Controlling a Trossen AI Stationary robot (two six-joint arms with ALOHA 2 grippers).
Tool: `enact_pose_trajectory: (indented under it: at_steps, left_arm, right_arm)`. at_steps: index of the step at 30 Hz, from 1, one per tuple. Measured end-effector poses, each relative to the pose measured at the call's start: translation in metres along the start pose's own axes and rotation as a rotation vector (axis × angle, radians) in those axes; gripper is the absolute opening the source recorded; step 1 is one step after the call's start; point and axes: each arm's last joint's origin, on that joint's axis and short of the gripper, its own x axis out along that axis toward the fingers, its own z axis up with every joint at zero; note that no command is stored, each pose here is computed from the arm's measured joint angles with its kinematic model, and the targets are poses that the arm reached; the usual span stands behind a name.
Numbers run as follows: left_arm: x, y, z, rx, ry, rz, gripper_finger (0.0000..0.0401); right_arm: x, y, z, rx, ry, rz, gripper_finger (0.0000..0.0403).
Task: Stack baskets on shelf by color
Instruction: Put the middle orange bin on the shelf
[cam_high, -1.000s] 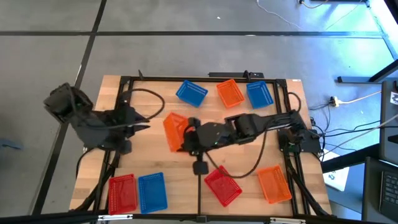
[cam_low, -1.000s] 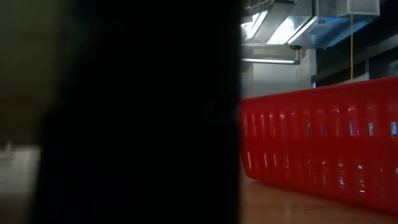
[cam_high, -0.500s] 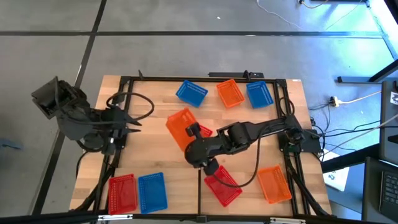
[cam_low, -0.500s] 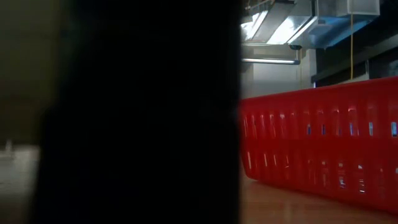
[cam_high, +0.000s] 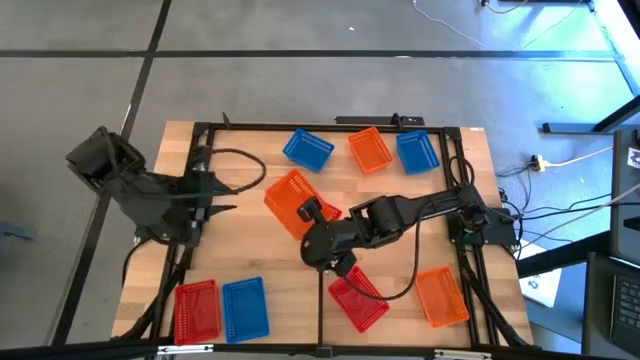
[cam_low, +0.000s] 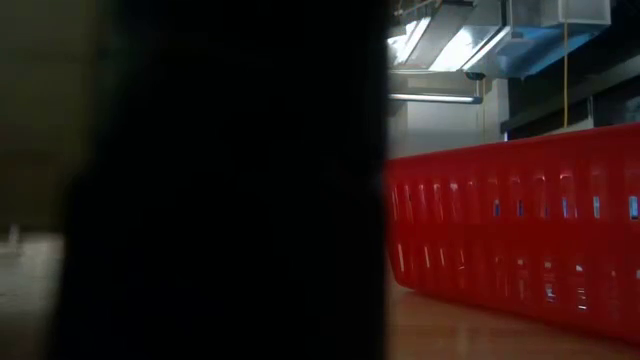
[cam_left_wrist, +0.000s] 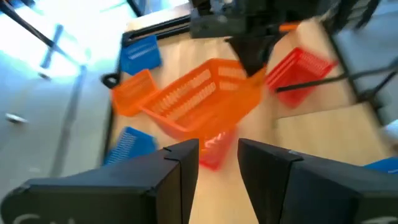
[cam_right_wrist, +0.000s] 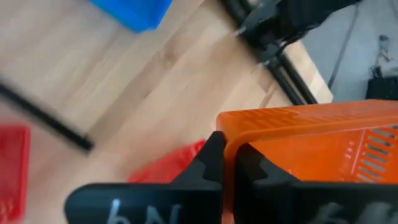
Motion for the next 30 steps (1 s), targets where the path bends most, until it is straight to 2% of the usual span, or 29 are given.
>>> enact_pose_trajectory:
  at_steps: [5,9,15,22,30]
  left_arm:
    - [0.029,-0.007,0.008,0.217,0.078,0.034,0.0103]
    - [0.045,-0.015,0.012,0.283,0.128,-0.037,0.0104]
    - [0.088,-0.025,0.019,0.416,0.234,-0.019,0.0102]
    - [0.122,-0.025,0.023,0.491,0.303,-0.016,0.0103]
    - [0.132,-0.017,0.029,0.509,0.261,-0.074,0.0103]
  right_arm:
    - [0.0,0.004,-0.009,-0.101,0.084,0.055,0.0]
    - [-0.001,0.005,-0.016,-0.149,0.167,0.045,0.0]
    - [-0.002,0.008,-0.024,-0.178,0.241,0.087,0.0]
    - [-0.003,0.01,-0.028,-0.227,0.276,0.121,0.0]
    - [-0.006,0.017,-0.023,-0.266,0.265,0.129,0.0]
